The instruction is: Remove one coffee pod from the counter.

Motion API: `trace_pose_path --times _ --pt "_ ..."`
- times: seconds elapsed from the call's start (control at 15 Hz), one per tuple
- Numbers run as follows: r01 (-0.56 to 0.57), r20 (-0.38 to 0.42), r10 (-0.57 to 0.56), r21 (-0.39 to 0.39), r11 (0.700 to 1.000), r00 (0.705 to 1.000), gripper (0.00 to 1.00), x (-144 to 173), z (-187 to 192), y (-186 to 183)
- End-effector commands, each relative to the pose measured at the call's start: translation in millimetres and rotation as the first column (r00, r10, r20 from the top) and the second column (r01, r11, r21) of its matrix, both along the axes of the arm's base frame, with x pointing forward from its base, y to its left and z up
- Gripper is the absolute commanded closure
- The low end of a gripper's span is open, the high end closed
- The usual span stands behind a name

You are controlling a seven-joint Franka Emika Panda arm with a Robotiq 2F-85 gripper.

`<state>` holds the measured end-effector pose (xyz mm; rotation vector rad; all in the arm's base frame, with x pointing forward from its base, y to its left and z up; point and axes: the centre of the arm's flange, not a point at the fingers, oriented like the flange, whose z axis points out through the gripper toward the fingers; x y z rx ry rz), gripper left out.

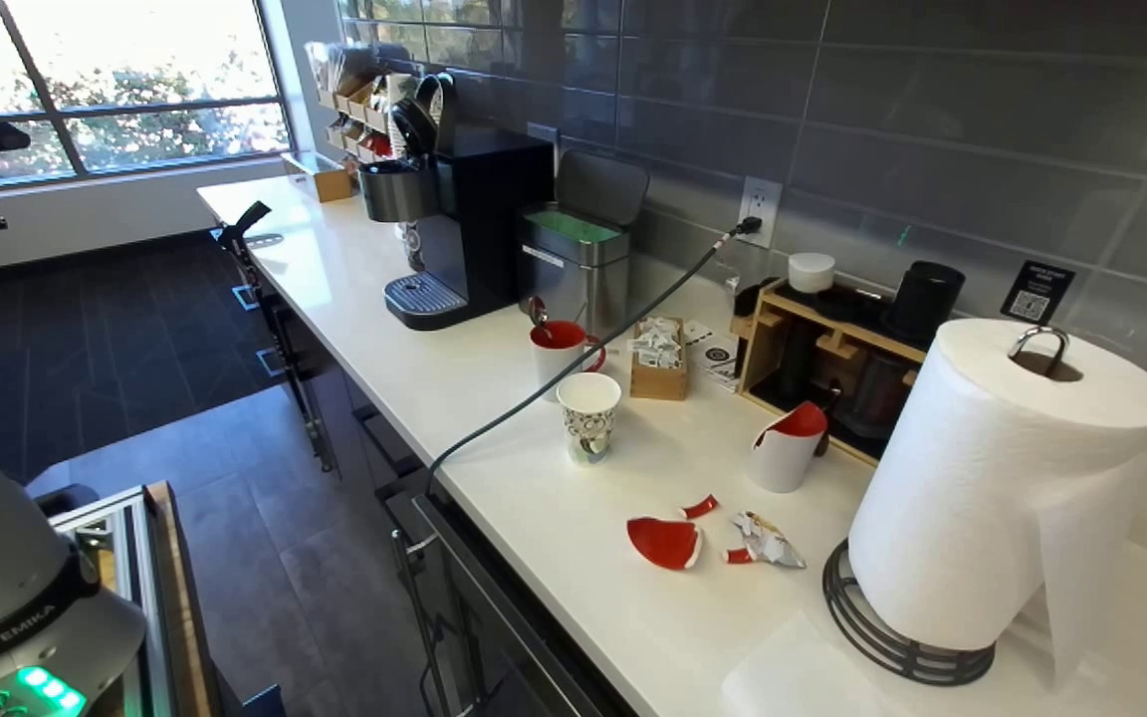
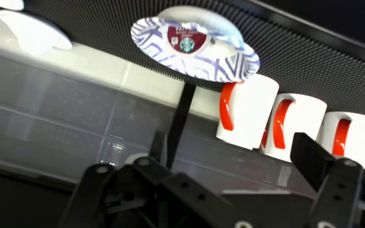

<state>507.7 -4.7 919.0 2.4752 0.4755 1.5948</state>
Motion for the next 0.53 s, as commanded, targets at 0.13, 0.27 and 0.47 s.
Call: trace_pose_path --times 0.13,0.27,0.47 --pt "0.13 -0.091 -0.122 0.084 0.988 0.988 0.0 -91 -47 62" --pt "0.185 -0.086 -0.174 0.135 0.974 0.981 0.0 -111 -61 90" --pt "0.149 -0.088 -0.139 0.114 0.982 0.986 0.0 -90 -33 91"
